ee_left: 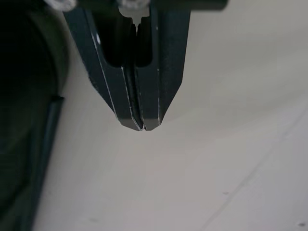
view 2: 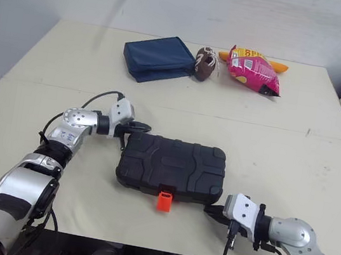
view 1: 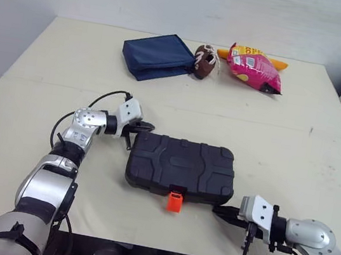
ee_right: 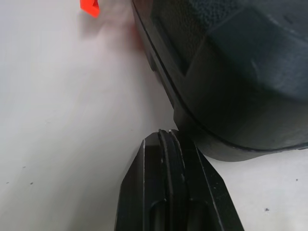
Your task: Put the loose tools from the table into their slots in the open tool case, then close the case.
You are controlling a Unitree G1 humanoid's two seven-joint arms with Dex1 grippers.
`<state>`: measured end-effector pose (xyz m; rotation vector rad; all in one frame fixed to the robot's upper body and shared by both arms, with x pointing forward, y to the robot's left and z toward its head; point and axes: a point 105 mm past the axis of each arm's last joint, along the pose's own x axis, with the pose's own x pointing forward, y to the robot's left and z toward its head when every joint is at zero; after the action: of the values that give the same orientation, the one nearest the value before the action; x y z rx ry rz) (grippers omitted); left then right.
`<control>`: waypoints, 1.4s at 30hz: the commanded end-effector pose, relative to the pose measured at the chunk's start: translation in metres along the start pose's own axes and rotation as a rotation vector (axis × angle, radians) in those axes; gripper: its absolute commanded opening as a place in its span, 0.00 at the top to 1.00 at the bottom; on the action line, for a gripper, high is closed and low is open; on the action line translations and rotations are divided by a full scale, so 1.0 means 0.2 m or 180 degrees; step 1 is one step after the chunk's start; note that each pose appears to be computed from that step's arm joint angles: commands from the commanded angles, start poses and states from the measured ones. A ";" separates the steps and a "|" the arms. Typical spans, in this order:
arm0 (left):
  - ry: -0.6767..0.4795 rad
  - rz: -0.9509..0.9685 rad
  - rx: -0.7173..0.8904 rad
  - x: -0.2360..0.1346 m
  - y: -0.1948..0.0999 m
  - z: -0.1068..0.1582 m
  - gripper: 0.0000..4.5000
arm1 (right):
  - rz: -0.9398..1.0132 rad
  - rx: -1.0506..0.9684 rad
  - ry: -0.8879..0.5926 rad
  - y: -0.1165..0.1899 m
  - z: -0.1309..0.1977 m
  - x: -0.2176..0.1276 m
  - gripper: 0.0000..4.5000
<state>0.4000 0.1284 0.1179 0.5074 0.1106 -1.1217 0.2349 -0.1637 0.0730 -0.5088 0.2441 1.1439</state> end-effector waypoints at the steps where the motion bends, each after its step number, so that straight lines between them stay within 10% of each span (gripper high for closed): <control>1: -0.0083 -0.0208 0.0194 -0.02 -0.02 0.06 1.00 | -0.0232 -0.0009 0.0082 -0.10 -0.03 0.01 1.00; 15: -0.0155 -0.0411 0.0226 -0.24 -0.33 0.04 1.00 | -0.0715 -0.0130 -0.0442 -0.46 0.19 0.28 1.00; 28: -0.0319 0.0662 0.0095 -0.47 -0.15 0.11 1.00 | -0.1064 -0.0141 -0.0461 -0.53 0.12 0.04 1.00; 33: -0.0905 0.0005 0.0289 -0.30 -0.23 0.46 1.00 | -0.1031 -0.0131 -0.0837 -0.37 0.26 -0.07 1.00; 42: -0.0490 -0.0666 0.0640 0.13 -0.33 0.47 1.00 | -0.1040 -0.0270 -0.1039 -0.32 0.43 0.01 1.00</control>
<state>0.3350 0.0483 0.1737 0.5267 -0.0955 -1.3740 0.2900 -0.1449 0.1511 -0.3887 -0.1198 0.8968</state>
